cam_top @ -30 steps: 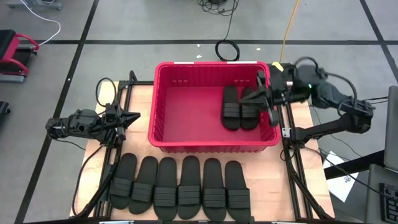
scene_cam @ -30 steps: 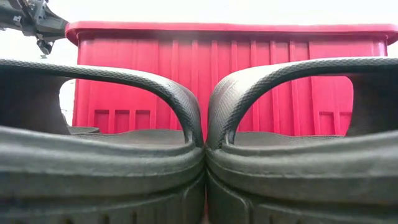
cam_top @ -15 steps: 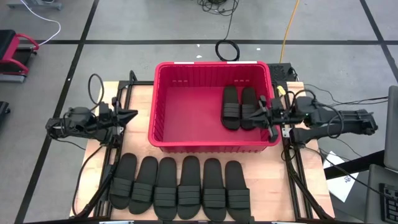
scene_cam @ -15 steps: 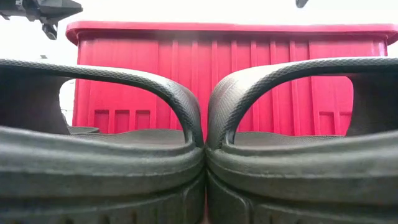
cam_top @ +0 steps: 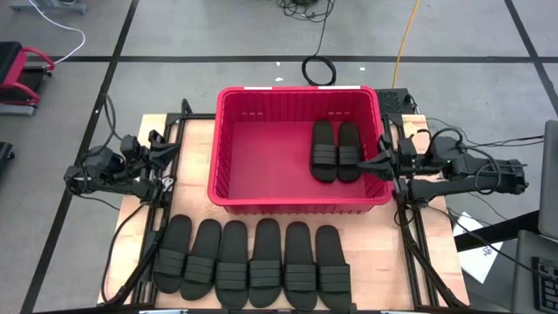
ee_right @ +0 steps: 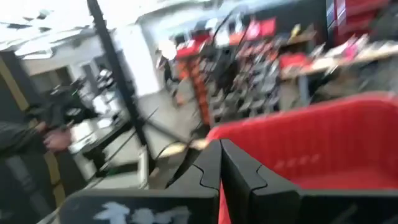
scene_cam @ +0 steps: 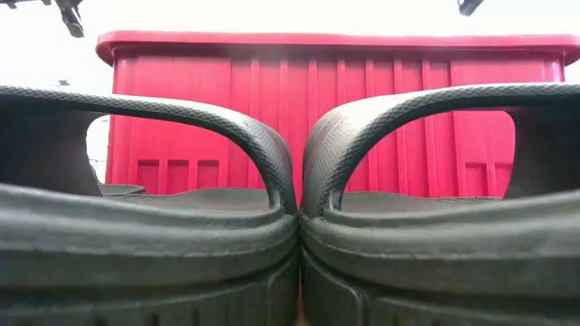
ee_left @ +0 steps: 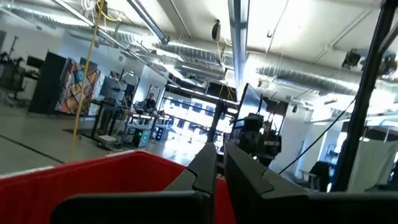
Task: Pick and place slides into bin
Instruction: Put the black slides into the red bin
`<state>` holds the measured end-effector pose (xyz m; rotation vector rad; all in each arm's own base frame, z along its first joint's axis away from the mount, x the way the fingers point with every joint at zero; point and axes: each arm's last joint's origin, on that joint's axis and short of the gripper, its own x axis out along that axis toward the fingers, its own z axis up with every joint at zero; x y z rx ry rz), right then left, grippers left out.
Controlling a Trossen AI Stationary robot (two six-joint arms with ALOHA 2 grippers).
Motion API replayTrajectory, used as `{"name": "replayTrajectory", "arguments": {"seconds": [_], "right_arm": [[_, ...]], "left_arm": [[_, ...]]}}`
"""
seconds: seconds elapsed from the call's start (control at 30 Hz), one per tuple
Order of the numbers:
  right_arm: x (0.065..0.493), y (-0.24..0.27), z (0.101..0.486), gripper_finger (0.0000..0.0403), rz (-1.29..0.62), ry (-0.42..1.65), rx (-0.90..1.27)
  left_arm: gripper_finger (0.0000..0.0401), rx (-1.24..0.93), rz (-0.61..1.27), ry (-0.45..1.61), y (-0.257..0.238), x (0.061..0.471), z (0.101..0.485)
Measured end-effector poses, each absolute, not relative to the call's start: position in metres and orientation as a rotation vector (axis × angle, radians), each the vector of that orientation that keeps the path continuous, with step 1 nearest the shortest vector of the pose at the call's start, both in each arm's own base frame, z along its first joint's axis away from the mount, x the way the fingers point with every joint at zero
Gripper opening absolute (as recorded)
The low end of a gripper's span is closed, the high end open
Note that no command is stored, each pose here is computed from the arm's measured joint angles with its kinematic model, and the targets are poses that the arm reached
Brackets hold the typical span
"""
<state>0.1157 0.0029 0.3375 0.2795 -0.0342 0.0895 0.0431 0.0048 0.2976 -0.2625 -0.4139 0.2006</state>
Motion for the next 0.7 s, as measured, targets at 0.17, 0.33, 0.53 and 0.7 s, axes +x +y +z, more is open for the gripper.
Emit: {"name": "replayTrajectory", "arguments": {"seconds": [0.17,0.33,0.53,0.7], "right_arm": [[0.11,0.004,0.33,0.0,0.104,0.049,0.302],[0.102,0.004,0.332,0.0,0.109,0.022,0.243],[0.083,0.002,0.327,0.0,0.07,0.041,0.231],[0.072,0.002,0.323,0.0,0.045,0.068,0.251]], "left_arm": [[0.0031,-0.308,0.19,-0.435,0.005,0.042,0.299],[0.0031,-0.307,0.188,-0.485,0.005,0.04,0.304],[0.0031,-0.298,0.189,-0.508,0.005,0.039,0.306],[0.0031,-0.286,0.192,-0.506,0.005,0.039,0.306]]}}
